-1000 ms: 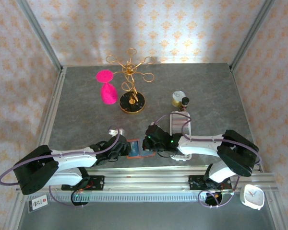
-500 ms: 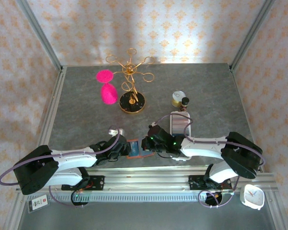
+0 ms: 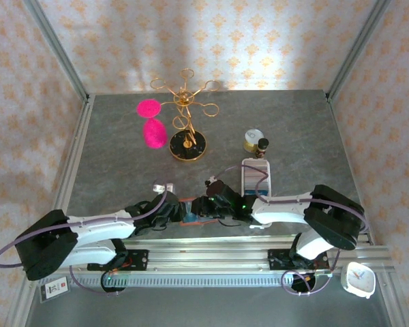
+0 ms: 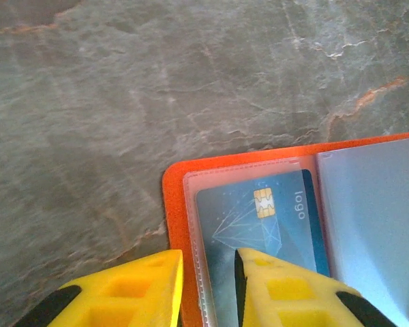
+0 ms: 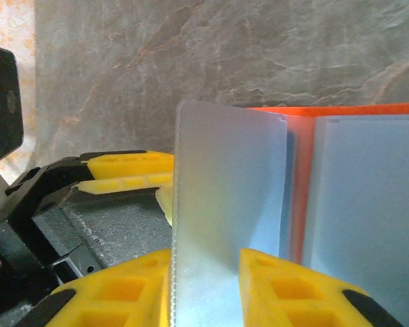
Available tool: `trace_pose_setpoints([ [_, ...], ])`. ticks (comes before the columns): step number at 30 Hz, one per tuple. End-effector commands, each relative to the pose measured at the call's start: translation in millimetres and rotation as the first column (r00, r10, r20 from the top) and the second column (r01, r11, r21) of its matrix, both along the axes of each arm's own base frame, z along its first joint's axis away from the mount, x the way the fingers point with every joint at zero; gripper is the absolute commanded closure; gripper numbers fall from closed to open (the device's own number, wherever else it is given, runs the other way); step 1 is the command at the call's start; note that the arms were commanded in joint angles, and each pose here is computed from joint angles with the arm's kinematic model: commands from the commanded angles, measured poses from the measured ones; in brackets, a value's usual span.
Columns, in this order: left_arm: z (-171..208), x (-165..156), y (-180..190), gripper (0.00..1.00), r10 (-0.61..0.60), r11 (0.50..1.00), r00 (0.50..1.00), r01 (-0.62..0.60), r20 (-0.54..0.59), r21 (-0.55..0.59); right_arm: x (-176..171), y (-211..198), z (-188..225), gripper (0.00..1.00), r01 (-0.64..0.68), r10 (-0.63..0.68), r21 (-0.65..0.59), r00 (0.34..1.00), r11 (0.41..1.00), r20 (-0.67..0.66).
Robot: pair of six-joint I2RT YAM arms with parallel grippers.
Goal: Put the credit cards into the card holder
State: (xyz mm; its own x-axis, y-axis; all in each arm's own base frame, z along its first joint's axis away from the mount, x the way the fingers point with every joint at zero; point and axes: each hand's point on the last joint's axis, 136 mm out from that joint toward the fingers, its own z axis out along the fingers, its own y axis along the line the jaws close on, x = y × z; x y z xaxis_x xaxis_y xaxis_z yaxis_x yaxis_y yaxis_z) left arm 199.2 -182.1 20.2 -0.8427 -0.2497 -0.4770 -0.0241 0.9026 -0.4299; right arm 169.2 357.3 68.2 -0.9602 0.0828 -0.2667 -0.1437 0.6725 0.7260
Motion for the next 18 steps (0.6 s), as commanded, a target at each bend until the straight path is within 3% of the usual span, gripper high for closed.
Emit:
trace_pose_setpoints([
  [1,-8,-7,34,0.70,0.088,0.990,0.996,-0.087,-0.003,0.109,0,14,12,0.65,-0.005,0.005,0.084,1.000,0.996,-0.005],
  [2,-4,-6,39,0.70,0.110,0.987,0.994,-0.111,0.013,0.113,-1,16,13,0.61,-0.008,0.009,0.099,1.000,0.995,-0.009],
  [12,33,-2,46,0.70,0.174,0.985,0.980,-0.175,0.096,-0.005,-1,22,2,0.59,-0.008,0.012,0.098,0.999,0.995,-0.044],
  [18,40,-2,35,0.72,0.160,0.986,0.983,-0.154,0.091,-0.068,-1,25,-10,0.64,-0.007,0.012,0.074,0.998,0.997,-0.066],
])
